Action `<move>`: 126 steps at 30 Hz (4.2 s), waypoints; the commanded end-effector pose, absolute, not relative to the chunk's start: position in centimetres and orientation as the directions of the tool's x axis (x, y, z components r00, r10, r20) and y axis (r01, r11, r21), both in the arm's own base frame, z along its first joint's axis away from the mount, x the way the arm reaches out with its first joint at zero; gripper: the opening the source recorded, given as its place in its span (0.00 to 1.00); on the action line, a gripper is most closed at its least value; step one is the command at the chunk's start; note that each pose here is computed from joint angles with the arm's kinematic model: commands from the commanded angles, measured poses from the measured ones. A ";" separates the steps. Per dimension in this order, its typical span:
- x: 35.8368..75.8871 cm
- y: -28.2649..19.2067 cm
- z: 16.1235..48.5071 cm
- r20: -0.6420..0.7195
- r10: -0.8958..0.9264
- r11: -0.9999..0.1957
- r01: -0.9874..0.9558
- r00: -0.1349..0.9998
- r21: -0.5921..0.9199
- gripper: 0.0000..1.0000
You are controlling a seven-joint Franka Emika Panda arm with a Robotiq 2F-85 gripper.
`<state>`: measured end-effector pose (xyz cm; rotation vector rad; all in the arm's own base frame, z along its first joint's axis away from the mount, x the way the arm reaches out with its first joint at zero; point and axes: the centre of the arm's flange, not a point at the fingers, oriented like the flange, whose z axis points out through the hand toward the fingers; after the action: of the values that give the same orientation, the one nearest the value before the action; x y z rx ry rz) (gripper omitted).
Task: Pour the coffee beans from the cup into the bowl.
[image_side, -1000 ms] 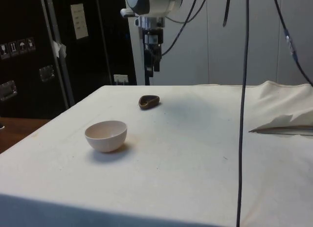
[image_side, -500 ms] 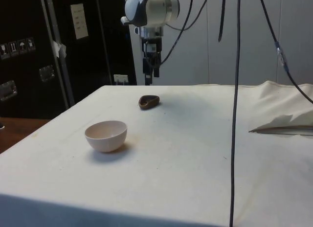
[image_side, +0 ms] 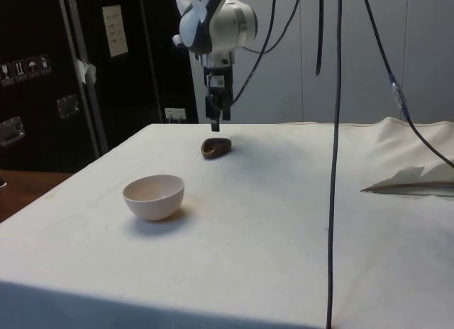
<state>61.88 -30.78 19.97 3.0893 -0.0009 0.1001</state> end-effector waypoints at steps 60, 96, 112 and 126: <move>60.9 -30.9 17.5 0.063 -0.007 -0.992 0.000 0.998 -0.125 1.00; 61.2 -31.6 17.2 0.052 -0.001 -0.994 0.005 0.999 -0.109 1.00; 61.5 -30.7 17.0 0.046 0.004 -0.995 0.009 0.999 -0.104 1.00; 61.5 -30.6 16.8 0.044 0.003 -0.994 0.008 0.999 -0.109 1.00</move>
<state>61.47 -30.66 16.91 3.2523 0.0151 0.0697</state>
